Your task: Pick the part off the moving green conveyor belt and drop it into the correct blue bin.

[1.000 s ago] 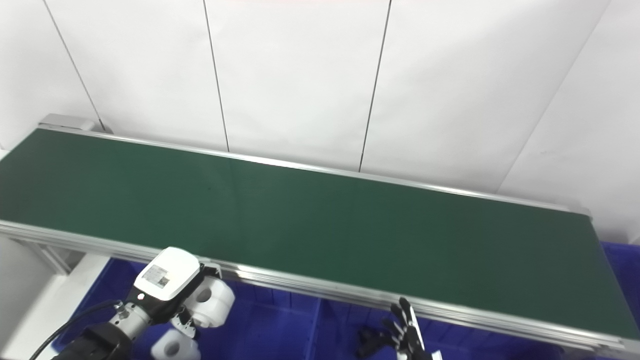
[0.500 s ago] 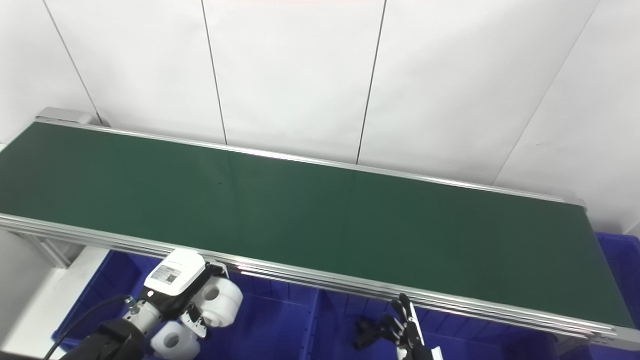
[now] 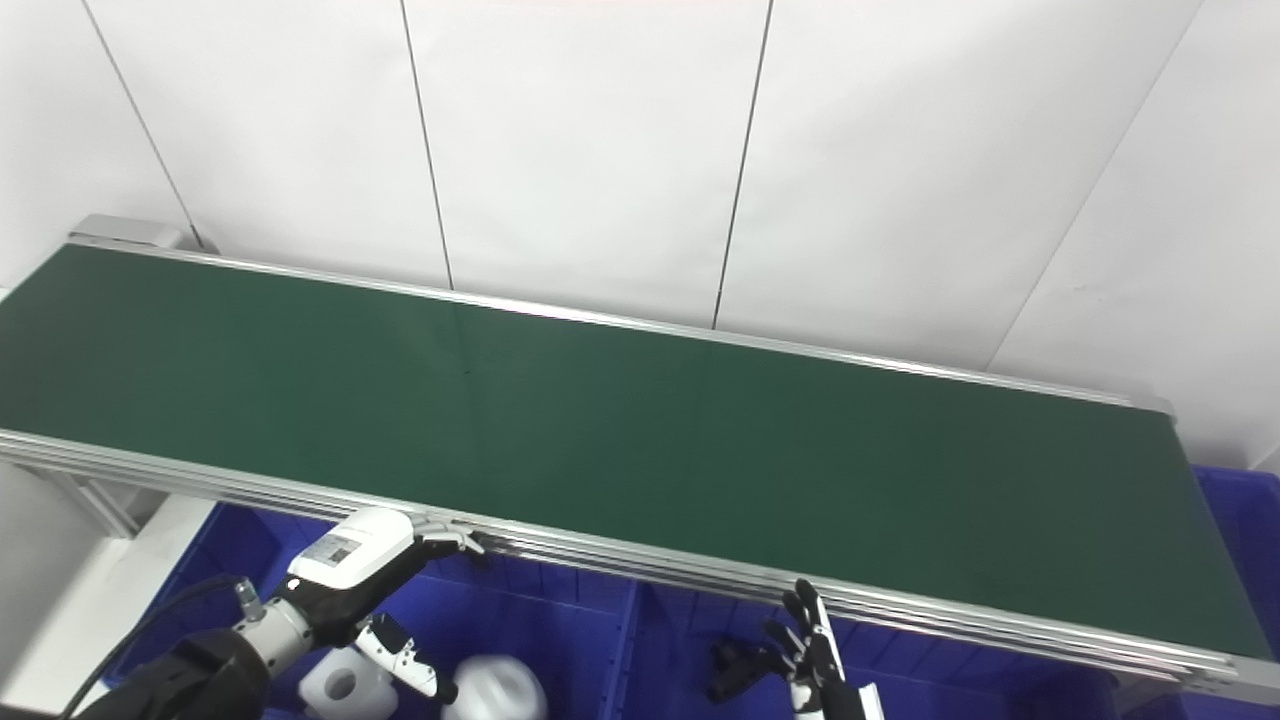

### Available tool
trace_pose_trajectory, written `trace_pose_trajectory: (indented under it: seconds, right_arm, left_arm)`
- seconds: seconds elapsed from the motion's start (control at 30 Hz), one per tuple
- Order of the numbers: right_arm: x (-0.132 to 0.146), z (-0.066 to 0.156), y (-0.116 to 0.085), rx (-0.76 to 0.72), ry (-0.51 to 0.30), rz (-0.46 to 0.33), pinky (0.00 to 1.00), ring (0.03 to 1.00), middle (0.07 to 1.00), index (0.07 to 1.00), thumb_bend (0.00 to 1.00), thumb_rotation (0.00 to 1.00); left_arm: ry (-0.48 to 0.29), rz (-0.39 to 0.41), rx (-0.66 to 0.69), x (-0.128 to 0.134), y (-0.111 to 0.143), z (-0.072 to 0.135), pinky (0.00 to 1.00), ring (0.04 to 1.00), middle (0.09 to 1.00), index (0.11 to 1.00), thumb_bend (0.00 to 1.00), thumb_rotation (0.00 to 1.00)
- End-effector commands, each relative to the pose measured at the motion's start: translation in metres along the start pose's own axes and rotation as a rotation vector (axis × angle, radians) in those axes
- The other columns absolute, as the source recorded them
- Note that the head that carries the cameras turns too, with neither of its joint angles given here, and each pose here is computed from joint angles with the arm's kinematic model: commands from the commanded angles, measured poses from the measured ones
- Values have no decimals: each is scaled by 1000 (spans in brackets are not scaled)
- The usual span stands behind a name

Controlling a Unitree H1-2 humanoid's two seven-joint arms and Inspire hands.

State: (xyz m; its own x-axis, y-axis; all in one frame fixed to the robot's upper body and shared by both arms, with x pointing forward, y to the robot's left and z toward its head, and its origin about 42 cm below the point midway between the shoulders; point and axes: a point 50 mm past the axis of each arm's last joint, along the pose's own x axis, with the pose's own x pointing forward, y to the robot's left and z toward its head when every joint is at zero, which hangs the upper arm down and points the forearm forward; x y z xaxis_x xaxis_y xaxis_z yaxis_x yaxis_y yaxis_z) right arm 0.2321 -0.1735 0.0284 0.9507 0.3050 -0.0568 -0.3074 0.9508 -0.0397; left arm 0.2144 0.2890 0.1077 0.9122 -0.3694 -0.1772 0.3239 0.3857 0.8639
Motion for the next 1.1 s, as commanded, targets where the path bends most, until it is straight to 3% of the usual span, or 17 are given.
trace_pose_trajectory:
  seconds: [0.0,0.23,0.3,0.4,0.5,0.6,0.7,0.8,0.93,1.07]
  right_arm:
    - [12,11,4,6,-52,9,811,899,971,1000,898,986]
    - [18,11,7,0,-58,11,799,901,973,1000,879,1000]
    - [20,12,11,-6,-62,7,791,899,970,1000,876,1000]
    - [22,14,17,-22,-63,0,778,892,964,1000,872,1000]
    - [25,13,23,-22,-62,-10,786,886,959,997,902,999]
    - [28,14,28,-29,-67,-15,804,889,963,1000,910,1000]
    - [30,15,35,-42,-67,-25,814,883,961,995,897,1000]
    - [30,17,40,-40,-61,-30,820,888,961,990,887,1000]
    - [31,18,41,-32,-63,-42,814,889,965,991,891,999]
    - [29,23,42,-29,-59,-60,798,890,969,999,901,999]
  left_arm:
    - [-42,8,-11,-3,14,7,943,929,863,742,1000,477]
    - [-125,20,-114,-9,28,33,958,939,877,763,1000,475]
    - [-166,82,-213,-11,30,38,938,923,868,767,1000,480]
    - [-190,191,-384,-13,25,38,832,865,835,764,1000,475]
    - [-207,366,-574,-8,7,37,757,823,831,781,939,545]
    - [-137,506,-737,3,-16,42,747,834,857,812,903,637]
    - [-30,574,-899,17,-37,46,800,878,904,879,862,724]
    - [49,559,-1006,35,-59,46,959,982,989,981,862,774]
    - [135,497,-1035,45,-76,46,997,999,1000,999,857,769]
    - [139,439,-1054,54,-86,49,1000,1000,1000,1000,829,794]
